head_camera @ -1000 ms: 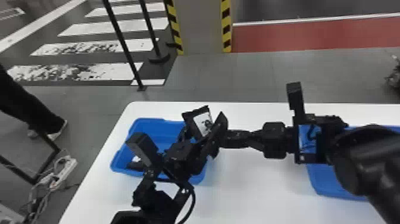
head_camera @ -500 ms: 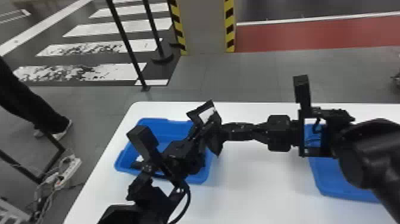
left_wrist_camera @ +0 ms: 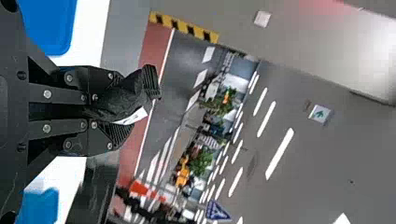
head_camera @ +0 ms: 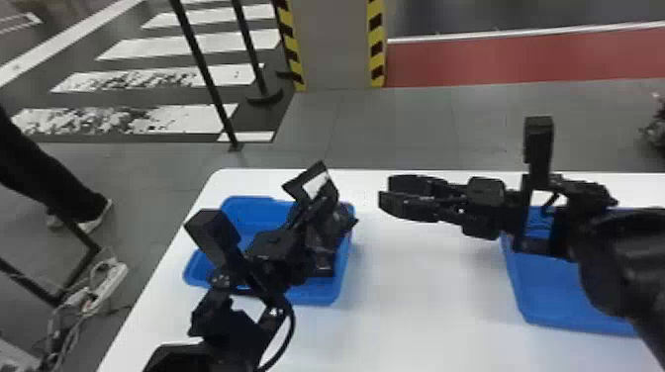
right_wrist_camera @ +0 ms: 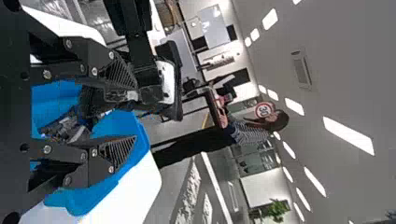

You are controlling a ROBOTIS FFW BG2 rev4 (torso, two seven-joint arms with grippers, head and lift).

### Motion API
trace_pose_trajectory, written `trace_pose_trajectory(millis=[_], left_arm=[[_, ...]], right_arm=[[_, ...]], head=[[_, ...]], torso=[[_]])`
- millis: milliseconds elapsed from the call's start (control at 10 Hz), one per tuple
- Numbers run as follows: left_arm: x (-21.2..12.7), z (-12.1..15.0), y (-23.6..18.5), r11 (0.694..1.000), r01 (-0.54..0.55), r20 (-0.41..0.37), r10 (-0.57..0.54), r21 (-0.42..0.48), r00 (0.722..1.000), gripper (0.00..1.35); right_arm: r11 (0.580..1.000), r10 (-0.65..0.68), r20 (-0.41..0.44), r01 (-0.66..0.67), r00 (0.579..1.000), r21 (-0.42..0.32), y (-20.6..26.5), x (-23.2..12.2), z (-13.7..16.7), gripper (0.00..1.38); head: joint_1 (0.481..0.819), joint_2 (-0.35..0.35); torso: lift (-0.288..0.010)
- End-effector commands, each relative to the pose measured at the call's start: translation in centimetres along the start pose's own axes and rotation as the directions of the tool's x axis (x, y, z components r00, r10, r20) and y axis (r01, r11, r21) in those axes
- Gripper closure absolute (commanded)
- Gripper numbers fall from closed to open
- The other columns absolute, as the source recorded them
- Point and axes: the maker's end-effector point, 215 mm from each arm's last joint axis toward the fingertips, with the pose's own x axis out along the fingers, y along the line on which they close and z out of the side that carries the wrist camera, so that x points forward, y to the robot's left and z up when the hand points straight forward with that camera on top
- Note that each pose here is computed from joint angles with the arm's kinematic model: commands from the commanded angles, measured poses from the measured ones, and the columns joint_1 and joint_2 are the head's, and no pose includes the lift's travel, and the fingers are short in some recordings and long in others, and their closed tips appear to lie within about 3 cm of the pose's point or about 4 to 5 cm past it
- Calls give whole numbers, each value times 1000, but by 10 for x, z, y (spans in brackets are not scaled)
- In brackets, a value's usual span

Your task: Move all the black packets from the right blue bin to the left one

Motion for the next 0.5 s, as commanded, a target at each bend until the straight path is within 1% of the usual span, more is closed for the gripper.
trace_pose_trajectory(millis=[0, 100, 200, 300, 400], left_arm=[[3, 13, 36, 986, -98, 65, 90, 133, 994, 1216], [7, 11, 52, 976, -135, 105, 118, 172, 987, 1216], [6, 8, 62, 959, -175, 103, 156, 221, 982, 1216], [1, 17, 70, 935, -224, 159, 185, 275, 970, 1194], [0, 23, 72, 930, -244, 215, 187, 277, 958, 852]], right_arm=[[995, -96, 45, 95, 994, 24, -18, -37, -4, 156], [988, -153, 61, 152, 986, 32, -26, -58, -7, 216], [983, -186, 73, 185, 980, 19, -31, -74, -1, 242], [976, -215, 65, 216, 974, 2, -38, -86, 2, 243], [959, -280, 33, 281, 959, -27, -45, -105, 2, 243]], head=[[695, 220], [695, 221], [695, 212], [695, 201], [695, 198]], torso=[[-110], [-110], [-110], [-110], [-110]])
